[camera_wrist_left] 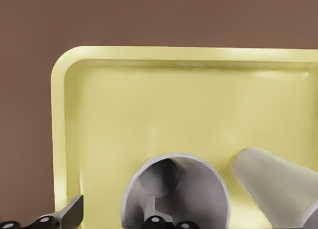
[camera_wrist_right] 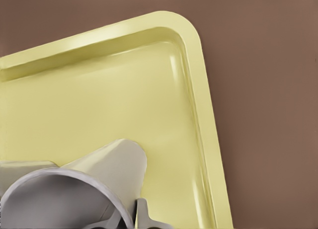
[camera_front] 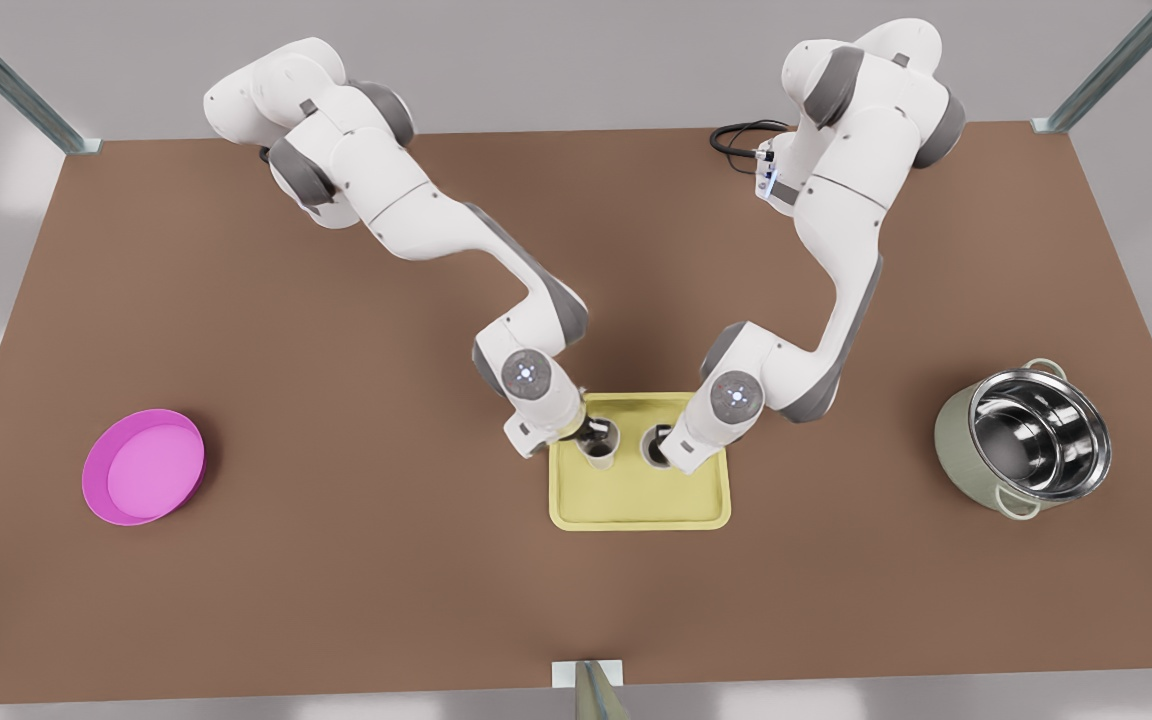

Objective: Use the left arm to pick up the white IKEA cup from the tray and place it on the middle-left position; use the right arm to pick up the white IKEA cup from the tray and place it on the middle-right position

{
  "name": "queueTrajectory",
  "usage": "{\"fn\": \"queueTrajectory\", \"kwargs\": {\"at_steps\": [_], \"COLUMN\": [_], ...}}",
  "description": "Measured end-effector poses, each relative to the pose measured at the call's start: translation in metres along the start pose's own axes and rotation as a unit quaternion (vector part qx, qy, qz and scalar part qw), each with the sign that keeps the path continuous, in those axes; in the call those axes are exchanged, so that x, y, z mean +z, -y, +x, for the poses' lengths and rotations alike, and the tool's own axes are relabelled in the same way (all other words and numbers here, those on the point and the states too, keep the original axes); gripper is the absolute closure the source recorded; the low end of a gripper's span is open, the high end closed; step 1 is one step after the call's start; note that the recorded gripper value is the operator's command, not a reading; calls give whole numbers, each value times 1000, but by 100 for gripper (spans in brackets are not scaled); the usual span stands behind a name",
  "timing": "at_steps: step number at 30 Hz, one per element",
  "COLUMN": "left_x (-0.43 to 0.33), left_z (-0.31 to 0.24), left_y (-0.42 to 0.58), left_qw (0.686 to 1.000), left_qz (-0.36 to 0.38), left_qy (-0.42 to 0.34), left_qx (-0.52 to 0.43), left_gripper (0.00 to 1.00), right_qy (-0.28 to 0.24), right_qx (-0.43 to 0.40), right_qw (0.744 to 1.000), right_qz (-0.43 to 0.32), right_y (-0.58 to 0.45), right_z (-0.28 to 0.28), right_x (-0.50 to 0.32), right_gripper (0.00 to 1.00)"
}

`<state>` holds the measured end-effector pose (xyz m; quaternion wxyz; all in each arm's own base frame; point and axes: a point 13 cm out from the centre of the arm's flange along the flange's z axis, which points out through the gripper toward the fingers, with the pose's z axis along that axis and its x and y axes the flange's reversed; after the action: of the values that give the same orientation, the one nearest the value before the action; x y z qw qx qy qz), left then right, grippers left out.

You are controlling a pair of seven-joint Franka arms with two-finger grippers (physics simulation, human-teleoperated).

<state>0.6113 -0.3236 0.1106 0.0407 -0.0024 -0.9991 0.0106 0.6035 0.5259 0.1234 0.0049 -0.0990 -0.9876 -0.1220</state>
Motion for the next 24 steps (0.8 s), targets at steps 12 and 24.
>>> {"fn": "queueTrajectory", "kwargs": {"at_steps": [12,24], "left_x": [-12,-41], "left_z": [-14,-105], "left_y": [6,-277], "left_qw": [1000,992], "left_qz": [6,6], "left_qy": [21,35], "left_qx": [-18,-120], "left_gripper": [81,81], "right_qy": [32,-48], "right_qx": [-19,-279], "right_qw": [994,949], "right_qz": [104,137], "right_y": [316,409], "right_z": [-197,-123], "right_x": [-227,-115], "right_gripper": [100,86]}}
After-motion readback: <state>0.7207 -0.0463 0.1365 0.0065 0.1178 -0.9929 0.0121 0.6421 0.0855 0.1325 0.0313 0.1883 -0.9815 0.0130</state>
